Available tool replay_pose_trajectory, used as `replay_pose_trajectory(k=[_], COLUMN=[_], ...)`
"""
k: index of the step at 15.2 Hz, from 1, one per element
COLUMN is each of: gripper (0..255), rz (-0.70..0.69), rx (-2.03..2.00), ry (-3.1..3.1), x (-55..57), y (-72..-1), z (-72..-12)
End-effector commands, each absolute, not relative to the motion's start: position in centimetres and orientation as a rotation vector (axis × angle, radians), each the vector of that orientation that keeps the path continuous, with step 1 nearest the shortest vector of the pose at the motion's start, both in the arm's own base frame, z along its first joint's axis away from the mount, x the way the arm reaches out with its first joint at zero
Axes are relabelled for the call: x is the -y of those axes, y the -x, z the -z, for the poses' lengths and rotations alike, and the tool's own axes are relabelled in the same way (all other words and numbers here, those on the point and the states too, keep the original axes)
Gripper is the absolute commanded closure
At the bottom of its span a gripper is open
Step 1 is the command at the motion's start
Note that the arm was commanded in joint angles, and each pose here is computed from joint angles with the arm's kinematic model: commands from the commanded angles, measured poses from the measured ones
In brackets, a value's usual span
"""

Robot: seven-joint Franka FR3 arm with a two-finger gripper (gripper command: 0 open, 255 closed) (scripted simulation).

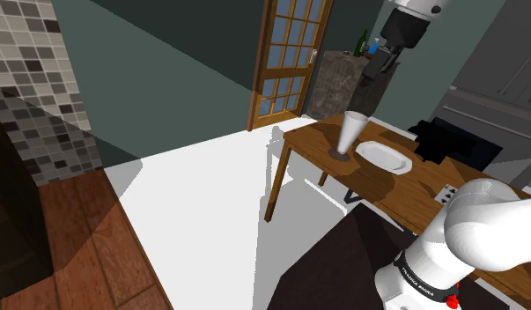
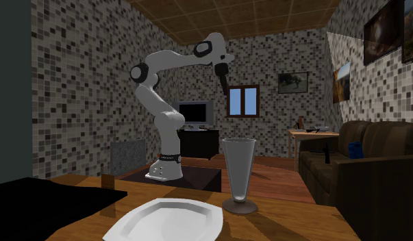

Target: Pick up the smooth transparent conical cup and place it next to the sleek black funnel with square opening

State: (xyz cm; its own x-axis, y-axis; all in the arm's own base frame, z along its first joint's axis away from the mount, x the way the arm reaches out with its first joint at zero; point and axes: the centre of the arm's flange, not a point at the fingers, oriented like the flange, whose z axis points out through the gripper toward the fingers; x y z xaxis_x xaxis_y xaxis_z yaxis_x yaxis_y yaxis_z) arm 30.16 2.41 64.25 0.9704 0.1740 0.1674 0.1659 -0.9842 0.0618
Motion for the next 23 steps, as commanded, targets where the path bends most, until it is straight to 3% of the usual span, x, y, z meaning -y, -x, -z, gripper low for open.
replay_pose_trajectory(k=[1,23], gripper=[0,0], rz=[-0.267,-0.109], rx=[-0.265,-0.418], ry=[-3.071,-2.991], x=[-2.4,20.9], y=[-30.2,-39.7], z=[-64.2,-51.0])
